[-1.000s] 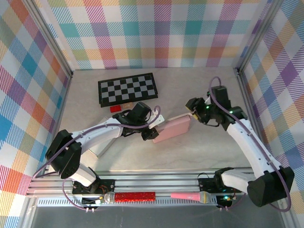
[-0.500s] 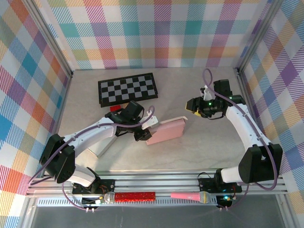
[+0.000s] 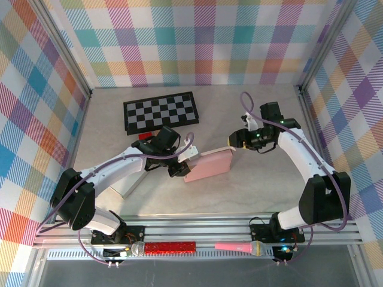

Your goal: Fold the paper box

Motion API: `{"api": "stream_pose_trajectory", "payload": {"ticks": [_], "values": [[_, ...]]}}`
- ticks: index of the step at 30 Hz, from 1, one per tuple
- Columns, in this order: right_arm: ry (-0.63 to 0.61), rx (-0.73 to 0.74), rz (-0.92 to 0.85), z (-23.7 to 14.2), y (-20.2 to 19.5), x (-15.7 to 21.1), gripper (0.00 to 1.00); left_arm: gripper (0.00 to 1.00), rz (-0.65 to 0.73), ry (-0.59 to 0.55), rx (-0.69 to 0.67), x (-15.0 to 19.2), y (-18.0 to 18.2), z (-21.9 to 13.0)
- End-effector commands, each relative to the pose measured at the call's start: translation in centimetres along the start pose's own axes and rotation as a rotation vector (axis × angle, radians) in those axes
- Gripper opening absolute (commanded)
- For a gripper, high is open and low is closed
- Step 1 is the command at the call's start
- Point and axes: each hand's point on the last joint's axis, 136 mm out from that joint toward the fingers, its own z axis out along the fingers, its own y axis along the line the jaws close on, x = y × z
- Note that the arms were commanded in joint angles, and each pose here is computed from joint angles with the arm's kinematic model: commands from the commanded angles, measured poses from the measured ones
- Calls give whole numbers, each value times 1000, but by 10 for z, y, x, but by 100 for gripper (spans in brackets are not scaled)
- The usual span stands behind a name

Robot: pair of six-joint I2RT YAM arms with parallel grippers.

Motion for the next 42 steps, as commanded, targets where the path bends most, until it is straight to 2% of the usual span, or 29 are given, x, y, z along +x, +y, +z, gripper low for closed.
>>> {"api": "stream_pose_trajectory", "payload": {"ticks": [1, 15, 29, 37, 42], "values": [[25, -36, -45, 4, 6, 5, 55, 25, -16, 72, 33, 21, -4, 8], [72, -9, -62, 9, 7, 18, 41, 26, -20, 76, 35, 22, -2, 10], [82, 149, -115, 6, -7, 21, 25, 26, -17, 76, 41, 21, -3, 9], [79, 195, -138, 6, -8, 13, 21, 26, -19, 77, 47, 21, -3, 10], [73, 219, -150, 3, -9, 10, 23, 26, -18, 75, 48, 19, -3, 9]]}}
